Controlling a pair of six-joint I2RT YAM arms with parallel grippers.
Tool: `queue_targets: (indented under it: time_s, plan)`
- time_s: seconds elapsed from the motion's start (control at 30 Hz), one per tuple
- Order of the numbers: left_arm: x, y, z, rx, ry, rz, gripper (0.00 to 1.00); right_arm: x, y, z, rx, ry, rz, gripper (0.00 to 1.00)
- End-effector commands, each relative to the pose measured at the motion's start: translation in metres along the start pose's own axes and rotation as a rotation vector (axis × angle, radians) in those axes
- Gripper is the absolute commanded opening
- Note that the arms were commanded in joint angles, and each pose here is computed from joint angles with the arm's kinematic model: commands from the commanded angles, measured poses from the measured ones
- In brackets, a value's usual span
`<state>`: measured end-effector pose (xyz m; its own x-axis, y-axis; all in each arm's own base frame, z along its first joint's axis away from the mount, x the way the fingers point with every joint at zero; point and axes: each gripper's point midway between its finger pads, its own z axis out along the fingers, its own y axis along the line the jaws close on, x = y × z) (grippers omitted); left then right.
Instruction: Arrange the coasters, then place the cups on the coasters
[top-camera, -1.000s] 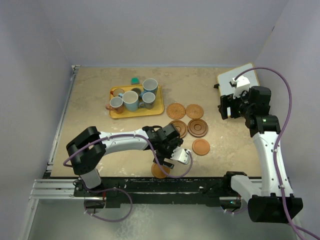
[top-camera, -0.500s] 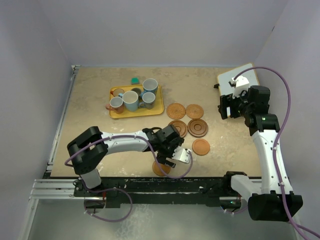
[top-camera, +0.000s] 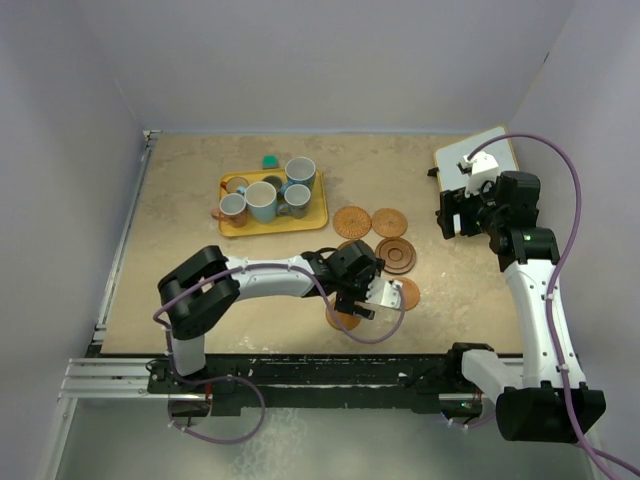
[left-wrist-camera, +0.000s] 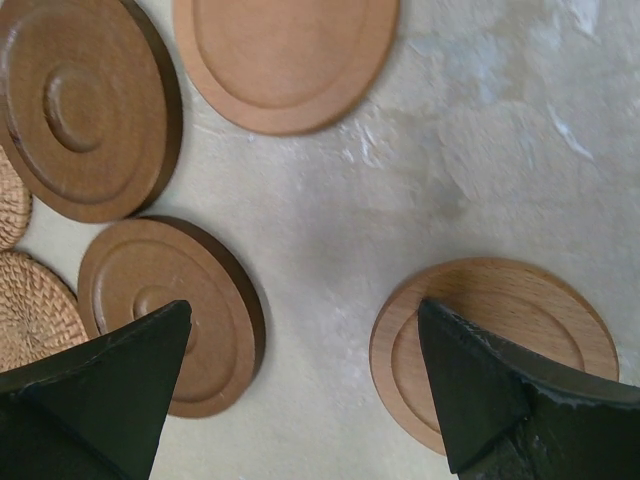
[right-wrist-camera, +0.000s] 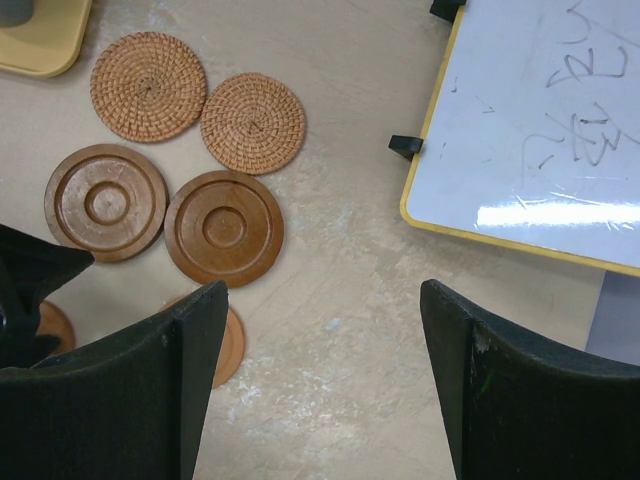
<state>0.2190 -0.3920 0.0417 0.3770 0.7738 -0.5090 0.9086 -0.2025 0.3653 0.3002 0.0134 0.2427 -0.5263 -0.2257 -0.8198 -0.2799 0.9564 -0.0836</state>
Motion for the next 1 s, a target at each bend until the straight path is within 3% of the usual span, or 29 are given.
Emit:
queue_targets:
  time_s: [0.0,0.47,0.97]
  plan:
    - [-0.017,0.015,0.014,-0.024,-0.031,-0.031,0.92,-0.015,-0.002,-0.006,0.001,-0.046,-0.02,0.8]
    - [0.001,0.062,0.018,-0.114,-0.009,-0.05,0.92,-0.015,-0.002,-0.007,-0.001,-0.046,-0.023,0.8]
    - [0.007,0.063,0.014,-0.094,0.006,-0.032,0.92,-0.014,-0.002,-0.005,0.0,-0.04,-0.024,0.8]
